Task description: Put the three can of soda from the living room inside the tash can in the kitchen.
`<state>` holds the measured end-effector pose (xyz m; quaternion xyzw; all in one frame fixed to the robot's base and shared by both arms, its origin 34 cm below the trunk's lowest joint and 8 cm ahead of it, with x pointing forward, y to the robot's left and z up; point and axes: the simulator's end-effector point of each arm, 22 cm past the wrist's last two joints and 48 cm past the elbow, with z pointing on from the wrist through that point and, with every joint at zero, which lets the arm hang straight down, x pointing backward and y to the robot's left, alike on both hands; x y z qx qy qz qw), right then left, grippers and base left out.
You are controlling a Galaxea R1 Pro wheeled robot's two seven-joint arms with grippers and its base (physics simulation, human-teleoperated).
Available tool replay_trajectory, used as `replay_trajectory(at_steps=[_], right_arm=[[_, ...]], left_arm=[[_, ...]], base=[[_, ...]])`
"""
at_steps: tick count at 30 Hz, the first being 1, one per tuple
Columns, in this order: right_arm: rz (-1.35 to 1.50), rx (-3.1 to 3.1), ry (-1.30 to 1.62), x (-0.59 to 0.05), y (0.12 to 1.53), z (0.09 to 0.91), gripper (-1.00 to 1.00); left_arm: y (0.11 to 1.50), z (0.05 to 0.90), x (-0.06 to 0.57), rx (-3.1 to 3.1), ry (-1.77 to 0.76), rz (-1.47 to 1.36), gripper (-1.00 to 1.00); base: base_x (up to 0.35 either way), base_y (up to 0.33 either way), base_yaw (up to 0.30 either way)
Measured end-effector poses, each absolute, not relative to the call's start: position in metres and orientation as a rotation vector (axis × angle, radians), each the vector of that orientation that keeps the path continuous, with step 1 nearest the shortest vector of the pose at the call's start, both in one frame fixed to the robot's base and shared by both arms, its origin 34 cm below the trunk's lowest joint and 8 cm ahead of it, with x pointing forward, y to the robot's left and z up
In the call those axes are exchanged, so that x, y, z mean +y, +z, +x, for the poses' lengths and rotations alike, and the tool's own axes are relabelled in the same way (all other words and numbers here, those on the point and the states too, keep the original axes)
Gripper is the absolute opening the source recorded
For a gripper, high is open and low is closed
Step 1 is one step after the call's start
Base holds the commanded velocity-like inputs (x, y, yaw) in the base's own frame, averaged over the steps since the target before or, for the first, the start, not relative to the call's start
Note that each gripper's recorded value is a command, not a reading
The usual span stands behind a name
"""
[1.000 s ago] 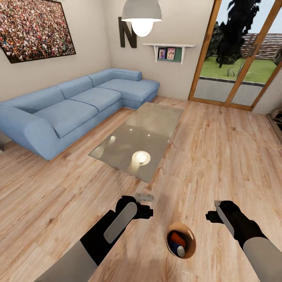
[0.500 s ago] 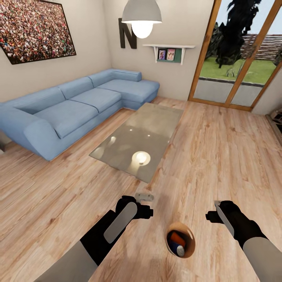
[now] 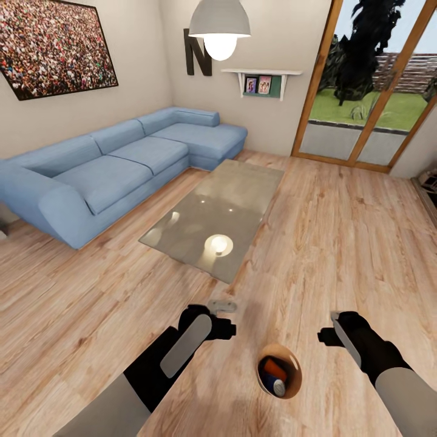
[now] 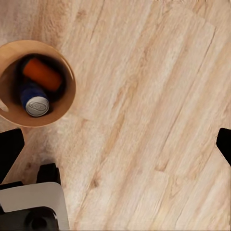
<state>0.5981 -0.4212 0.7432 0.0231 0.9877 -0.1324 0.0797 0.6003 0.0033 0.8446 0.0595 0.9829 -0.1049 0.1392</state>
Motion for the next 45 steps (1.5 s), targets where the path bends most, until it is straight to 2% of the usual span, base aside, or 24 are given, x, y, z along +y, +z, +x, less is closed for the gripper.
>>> replay_trajectory(at_steps=[18, 29, 38, 45], right_arm=[[0.009, 2.982, -0.421, -0.419, 0.734, 0.584, 1.0], [0.049, 3.15, -0.472, -0.438, 0.667, 0.457, 1.0], [0.093, 3.18, -0.534, -0.459, 0.639, 0.385, 1.0], [0.109, 3.205, -0.578, -0.471, 0.632, 0.339, 1.0]], left_arm=[[0.764, 0.562, 0.053, 2.995, -0.124, -0.009, 1.0], [0.683, 0.498, 0.11, 3.12, 0.026, -0.217, 1.0], [0.654, 0.468, 0.142, 3.13, 0.039, -0.289, 1.0], [0.623, 0.407, 0.18, 3.154, 0.05, -0.324, 1.0]], base=[[0.0, 0.0, 0.0], [0.0, 0.0, 0.0], [0.0, 0.0, 0.0], [0.0, 0.0, 0.0]])
